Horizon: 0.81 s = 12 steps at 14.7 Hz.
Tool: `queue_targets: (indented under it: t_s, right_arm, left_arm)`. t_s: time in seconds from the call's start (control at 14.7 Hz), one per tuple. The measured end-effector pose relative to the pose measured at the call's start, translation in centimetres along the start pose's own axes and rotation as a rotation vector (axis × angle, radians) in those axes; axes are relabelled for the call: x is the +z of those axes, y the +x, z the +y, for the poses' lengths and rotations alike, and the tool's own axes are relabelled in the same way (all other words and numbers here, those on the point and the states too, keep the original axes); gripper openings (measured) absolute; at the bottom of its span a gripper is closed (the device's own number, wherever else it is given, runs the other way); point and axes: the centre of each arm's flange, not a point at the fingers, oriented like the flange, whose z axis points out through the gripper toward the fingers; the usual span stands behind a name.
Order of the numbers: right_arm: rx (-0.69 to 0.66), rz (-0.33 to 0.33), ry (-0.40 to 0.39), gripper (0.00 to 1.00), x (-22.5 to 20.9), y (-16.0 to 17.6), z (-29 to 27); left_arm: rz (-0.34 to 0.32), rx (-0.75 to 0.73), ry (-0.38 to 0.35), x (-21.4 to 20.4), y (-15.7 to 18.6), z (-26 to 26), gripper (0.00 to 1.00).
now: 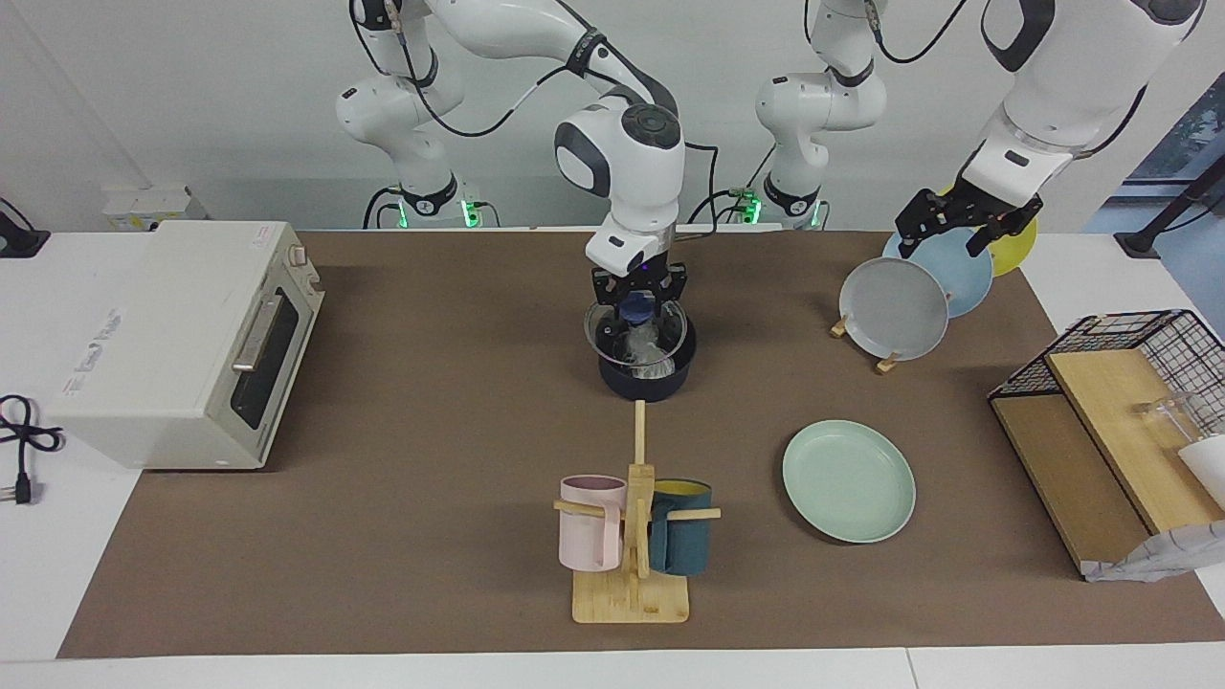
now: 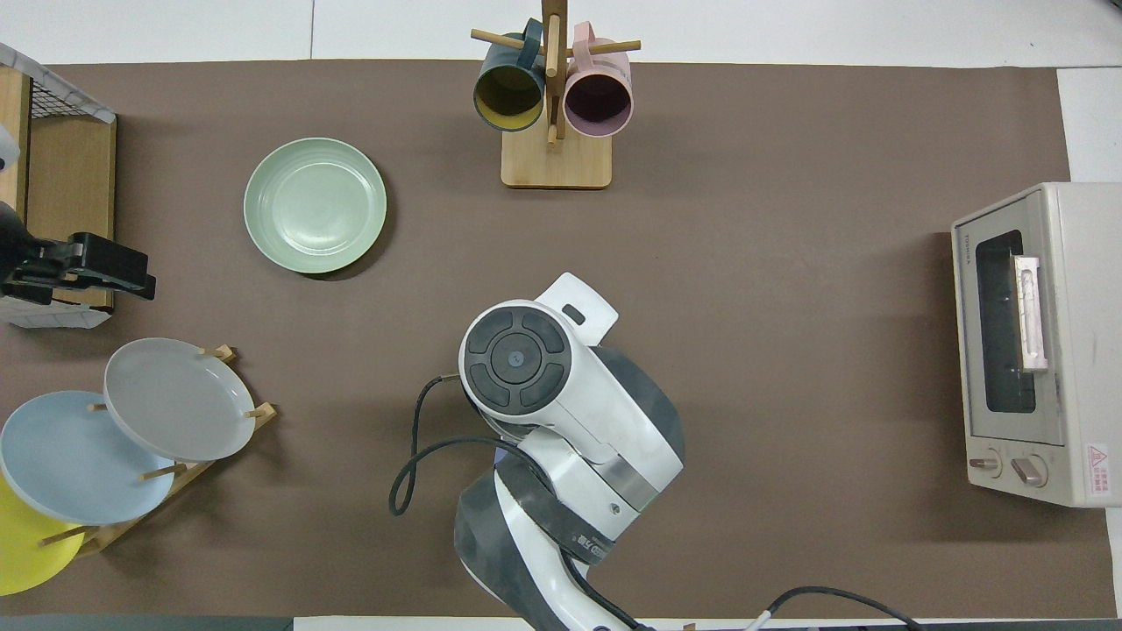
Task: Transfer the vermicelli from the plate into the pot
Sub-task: 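Lower the glass lid onto the pot with the right gripper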
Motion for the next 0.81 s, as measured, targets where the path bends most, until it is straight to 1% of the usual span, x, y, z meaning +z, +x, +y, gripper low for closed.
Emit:
queue_targets:
  t_s: [0.81]
  right_arm:
    - [-0.002,-0.005,0.0,0.66,0.57,1.06,-1.02]
  left_arm:
    - [0.001,-0.001,0.0,-0.02,0.0,-0.05,1.0]
